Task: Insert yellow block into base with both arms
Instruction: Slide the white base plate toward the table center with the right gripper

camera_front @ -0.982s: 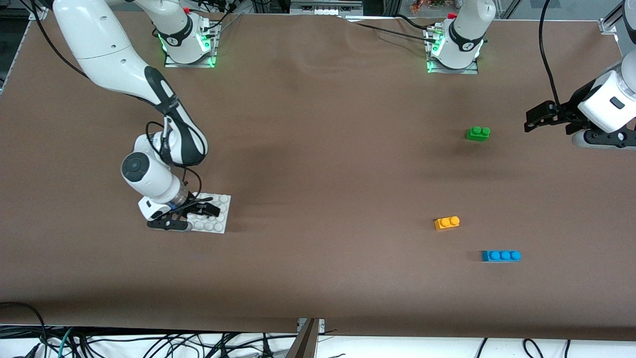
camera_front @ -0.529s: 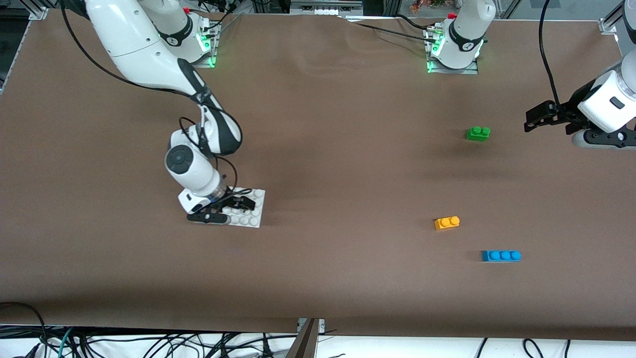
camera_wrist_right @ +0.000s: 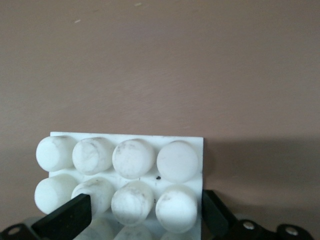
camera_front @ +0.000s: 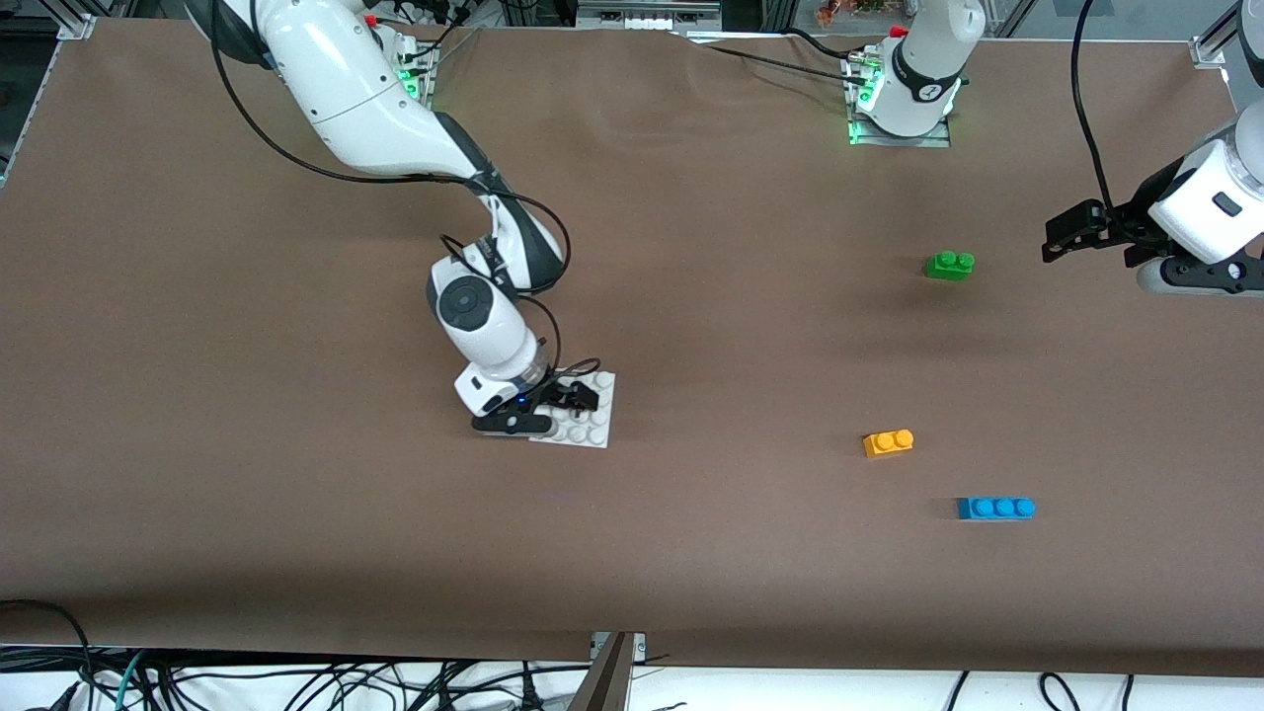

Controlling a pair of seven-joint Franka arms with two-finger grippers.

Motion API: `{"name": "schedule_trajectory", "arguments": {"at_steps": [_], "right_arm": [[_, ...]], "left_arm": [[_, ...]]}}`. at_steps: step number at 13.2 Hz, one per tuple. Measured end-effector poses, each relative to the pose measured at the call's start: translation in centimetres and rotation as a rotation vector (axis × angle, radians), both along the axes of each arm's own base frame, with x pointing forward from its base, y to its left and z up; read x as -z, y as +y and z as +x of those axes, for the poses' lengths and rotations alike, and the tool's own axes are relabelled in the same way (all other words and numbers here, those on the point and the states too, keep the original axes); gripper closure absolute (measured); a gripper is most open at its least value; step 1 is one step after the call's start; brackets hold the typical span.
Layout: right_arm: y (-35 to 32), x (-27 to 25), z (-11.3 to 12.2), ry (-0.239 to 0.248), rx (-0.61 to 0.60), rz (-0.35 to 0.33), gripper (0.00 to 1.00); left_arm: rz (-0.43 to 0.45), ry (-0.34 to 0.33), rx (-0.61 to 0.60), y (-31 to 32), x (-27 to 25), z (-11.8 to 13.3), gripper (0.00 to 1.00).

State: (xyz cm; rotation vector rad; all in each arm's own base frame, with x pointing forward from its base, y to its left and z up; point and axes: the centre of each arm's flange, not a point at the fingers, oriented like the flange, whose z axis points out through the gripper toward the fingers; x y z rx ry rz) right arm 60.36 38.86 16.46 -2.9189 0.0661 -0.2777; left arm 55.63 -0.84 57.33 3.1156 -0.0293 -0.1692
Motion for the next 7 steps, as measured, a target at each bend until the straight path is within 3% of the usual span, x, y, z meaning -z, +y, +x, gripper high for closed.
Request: {"name": "schedule_trajectory", "arguments": {"at_steps": [7], "right_arm": [[10.3,-0.5,-4.1,-0.035,-0.095,0.051,0.00]], "left_arm": [[0.000,0.002,0.000,0.0,0.0,0.0,0.00]]}}
